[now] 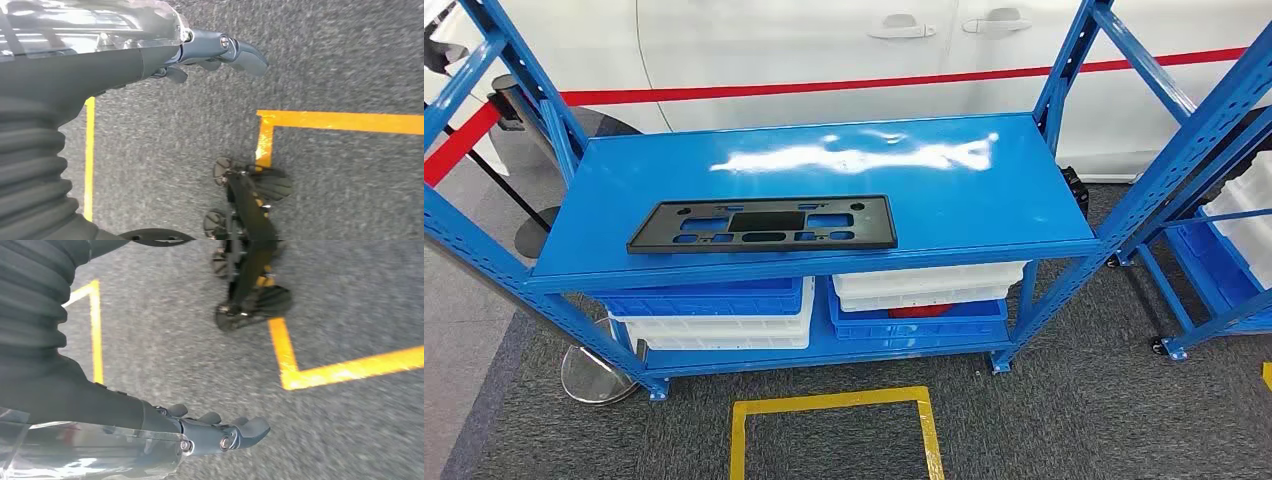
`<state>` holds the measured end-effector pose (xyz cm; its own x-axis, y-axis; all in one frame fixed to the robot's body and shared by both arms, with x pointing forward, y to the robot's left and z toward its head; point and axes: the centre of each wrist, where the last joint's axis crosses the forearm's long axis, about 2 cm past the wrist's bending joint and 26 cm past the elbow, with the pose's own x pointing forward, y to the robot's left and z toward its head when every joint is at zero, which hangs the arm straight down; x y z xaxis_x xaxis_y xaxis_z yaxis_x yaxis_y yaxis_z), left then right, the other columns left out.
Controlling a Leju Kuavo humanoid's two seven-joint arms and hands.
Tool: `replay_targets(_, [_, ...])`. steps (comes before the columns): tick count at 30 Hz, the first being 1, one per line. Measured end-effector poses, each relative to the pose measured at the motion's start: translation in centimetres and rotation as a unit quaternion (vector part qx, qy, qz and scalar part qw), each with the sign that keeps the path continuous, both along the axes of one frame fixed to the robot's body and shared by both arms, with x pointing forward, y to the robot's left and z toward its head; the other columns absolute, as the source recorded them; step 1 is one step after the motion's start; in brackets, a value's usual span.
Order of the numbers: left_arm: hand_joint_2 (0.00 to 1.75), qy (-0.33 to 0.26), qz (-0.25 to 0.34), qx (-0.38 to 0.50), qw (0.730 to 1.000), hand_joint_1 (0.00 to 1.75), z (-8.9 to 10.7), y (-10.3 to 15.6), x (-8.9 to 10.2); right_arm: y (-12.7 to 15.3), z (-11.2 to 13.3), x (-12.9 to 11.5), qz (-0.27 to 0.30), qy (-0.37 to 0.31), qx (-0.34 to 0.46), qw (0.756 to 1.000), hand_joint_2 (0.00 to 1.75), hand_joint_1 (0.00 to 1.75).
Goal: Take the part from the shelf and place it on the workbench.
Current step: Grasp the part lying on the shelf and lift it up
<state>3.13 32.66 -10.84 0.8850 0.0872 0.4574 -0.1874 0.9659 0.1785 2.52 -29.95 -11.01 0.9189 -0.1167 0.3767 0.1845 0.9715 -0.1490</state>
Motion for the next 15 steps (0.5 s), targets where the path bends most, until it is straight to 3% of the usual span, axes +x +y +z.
replay_targets(9, [0.0, -0.024, 0.011, 0.017, 0.999, 0.0, 0.0, 0.2, 0.1, 0.2, 0.7, 2.5, 0.002, -0.092, -0.017, 0.996, 1.75, 0.0])
replay_targets(15, [0.0, -0.037, 0.019, 0.026, 0.999, 0.0, 0.0, 0.0, 0.1, -0.4, 2.2, 5.6, 0.022, -0.186, -0.061, 0.98, 1.75, 0.0])
